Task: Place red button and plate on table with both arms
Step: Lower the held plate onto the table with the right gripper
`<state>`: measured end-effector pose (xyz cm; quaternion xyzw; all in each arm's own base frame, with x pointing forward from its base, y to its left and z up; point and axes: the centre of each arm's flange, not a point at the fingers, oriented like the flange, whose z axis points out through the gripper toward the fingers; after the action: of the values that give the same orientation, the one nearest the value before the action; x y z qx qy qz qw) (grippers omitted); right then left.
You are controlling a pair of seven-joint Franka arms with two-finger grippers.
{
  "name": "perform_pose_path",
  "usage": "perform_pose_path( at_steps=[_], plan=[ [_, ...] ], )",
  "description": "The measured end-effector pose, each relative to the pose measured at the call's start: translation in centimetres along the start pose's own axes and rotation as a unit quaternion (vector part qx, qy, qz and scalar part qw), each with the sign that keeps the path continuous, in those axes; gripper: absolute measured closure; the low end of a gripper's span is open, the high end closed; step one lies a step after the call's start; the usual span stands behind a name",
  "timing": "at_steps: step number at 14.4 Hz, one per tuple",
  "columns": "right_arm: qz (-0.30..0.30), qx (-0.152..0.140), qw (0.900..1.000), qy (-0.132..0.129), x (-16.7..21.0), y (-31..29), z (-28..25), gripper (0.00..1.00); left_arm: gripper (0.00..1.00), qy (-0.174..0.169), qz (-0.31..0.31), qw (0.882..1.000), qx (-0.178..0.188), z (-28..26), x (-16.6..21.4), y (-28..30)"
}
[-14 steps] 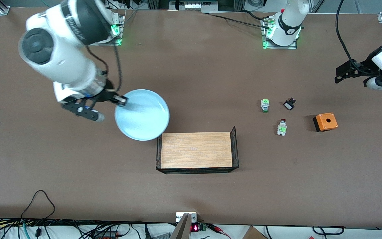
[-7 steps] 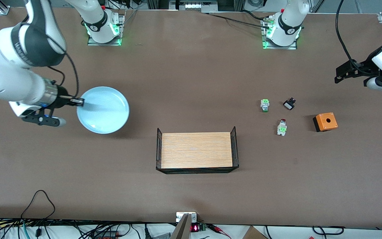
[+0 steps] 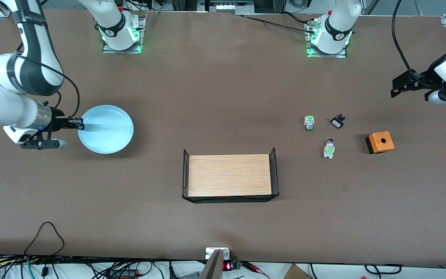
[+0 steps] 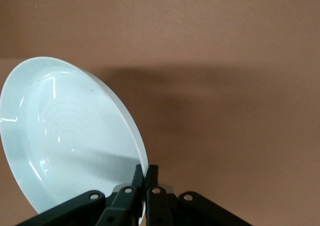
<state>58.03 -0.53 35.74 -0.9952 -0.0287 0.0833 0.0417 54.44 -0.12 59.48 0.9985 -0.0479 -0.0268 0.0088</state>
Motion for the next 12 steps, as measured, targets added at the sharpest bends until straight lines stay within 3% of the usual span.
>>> perform_pose_path(
  at_steps=[12],
  plan=[
    [-0.058, -0.001, 0.998, -0.001, -5.4, 4.6, 11.8, 0.96, 0.0, 0.001, -0.002, 1.0, 0.0, -0.1, 0.0, -0.2]
  ],
)
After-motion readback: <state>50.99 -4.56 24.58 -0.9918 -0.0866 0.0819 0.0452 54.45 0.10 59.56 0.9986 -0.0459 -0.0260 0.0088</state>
